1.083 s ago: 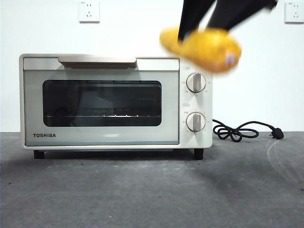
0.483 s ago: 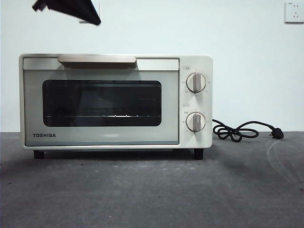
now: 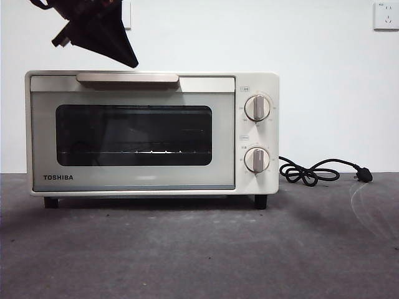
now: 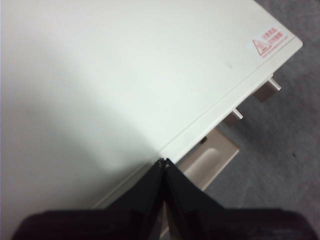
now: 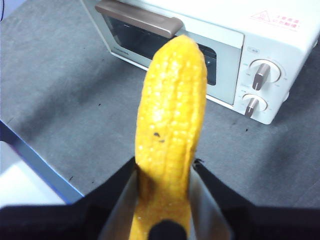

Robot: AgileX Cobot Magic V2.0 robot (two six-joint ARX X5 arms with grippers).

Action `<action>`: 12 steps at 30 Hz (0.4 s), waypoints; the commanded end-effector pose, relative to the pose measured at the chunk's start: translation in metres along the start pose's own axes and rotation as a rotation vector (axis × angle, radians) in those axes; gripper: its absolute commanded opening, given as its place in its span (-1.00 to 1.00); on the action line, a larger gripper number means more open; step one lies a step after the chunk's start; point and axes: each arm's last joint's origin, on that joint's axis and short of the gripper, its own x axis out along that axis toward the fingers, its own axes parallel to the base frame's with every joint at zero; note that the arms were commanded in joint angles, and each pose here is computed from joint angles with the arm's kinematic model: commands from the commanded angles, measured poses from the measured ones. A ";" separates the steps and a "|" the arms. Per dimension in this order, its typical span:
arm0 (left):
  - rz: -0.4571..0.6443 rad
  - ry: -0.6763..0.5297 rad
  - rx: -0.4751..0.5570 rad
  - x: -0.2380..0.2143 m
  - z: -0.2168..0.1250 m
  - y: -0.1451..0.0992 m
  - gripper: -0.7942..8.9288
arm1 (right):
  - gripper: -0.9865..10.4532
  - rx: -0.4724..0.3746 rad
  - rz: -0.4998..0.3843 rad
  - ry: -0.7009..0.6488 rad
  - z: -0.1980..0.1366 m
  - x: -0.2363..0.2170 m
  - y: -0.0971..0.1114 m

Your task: Take the corn from the table,put the corn in the oven

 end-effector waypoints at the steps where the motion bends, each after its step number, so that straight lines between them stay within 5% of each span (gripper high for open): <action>1: -0.010 0.024 -0.004 0.007 -0.001 -0.001 -0.85 | -0.85 0.009 -0.002 -0.006 0.001 0.000 0.000; 12: 0.000 0.101 -0.001 0.012 -0.007 -0.008 -0.85 | -0.85 0.008 -0.009 -0.008 0.001 0.000 0.000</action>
